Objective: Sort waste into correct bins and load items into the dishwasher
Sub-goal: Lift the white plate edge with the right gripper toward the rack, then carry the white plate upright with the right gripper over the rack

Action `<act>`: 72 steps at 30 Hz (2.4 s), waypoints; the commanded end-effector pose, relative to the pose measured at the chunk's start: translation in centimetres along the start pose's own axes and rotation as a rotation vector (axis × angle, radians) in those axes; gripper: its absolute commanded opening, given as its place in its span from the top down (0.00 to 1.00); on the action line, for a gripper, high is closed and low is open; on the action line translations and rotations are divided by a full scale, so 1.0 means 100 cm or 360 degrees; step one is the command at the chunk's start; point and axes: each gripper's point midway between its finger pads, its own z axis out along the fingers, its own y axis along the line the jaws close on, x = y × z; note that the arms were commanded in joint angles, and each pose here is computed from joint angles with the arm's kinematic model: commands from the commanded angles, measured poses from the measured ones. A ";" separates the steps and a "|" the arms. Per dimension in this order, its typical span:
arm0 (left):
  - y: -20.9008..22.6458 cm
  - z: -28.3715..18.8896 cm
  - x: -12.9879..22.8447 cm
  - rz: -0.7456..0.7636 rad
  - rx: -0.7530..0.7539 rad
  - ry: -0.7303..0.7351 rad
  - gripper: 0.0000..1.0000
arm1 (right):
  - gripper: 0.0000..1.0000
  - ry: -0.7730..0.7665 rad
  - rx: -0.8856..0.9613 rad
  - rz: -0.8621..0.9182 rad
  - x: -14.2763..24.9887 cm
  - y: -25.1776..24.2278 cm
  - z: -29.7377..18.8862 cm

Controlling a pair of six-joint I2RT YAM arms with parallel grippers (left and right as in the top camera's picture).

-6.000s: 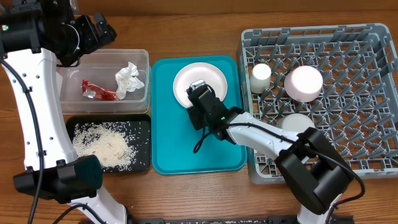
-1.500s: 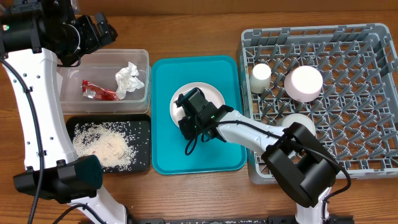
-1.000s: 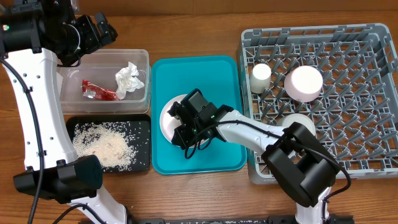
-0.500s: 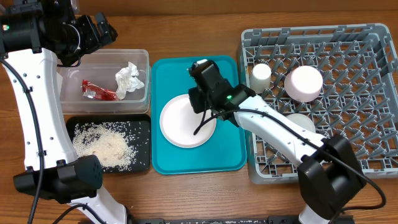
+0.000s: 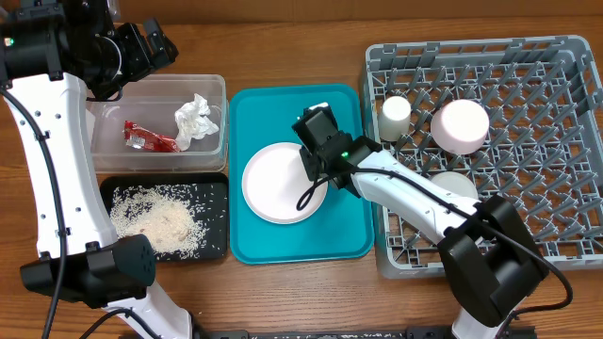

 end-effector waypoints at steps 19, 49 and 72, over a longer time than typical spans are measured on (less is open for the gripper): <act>-0.007 -0.003 -0.001 0.0006 0.0028 -0.0014 0.00 | 0.71 0.0200 -0.0099 -0.0009 0.049 0.009 0.033; -0.006 -0.003 -0.001 0.0006 0.0028 -0.0015 0.00 | 0.96 0.0084 -0.0201 -0.0015 0.002 0.016 -0.029; -0.007 -0.003 -0.001 0.0008 0.0029 -0.0014 0.00 | 0.96 -0.0846 0.1654 0.0335 -0.045 -0.205 -0.315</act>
